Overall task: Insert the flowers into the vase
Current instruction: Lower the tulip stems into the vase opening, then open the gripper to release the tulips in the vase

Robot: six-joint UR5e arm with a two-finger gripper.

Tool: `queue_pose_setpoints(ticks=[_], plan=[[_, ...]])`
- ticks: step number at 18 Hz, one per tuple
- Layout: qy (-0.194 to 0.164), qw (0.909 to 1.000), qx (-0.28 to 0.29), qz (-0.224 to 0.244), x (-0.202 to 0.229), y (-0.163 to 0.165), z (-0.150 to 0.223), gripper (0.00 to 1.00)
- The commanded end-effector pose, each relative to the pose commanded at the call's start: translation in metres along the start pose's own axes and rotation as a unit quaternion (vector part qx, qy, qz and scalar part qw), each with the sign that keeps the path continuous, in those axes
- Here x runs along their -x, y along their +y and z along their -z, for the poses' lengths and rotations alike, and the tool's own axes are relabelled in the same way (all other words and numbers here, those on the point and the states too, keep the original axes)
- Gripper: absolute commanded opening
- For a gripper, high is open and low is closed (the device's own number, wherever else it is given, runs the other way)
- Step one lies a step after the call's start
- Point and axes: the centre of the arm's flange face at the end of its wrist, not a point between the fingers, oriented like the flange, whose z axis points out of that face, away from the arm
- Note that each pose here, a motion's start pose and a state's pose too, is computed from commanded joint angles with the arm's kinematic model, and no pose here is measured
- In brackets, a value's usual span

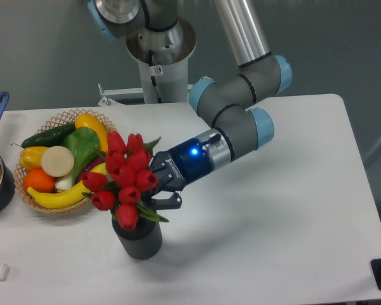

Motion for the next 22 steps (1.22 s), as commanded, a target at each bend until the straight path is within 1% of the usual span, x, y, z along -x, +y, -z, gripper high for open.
queue_pose_setpoints(ticks=[8, 11, 15, 17, 21, 22], plan=[[-0.005, 0.9998, 0.003, 0.021, 0.005, 0.024, 0.004, 0.34], [-0.005, 0.9999, 0.003, 0.014, 0.008, 0.032, 0.005, 0.34], [-0.004, 0.9999, 0.003, 0.016, 0.007, 0.036, 0.004, 0.35], [-0.005, 0.9998, 0.004, 0.019, 0.008, 0.04, 0.005, 0.41], [-0.015, 0.9993, 0.021, 0.028, 0.006, 0.05, 0.012, 0.43], [-0.016, 0.9992, 0.022, 0.028, 0.007, 0.05, 0.012, 0.49]])
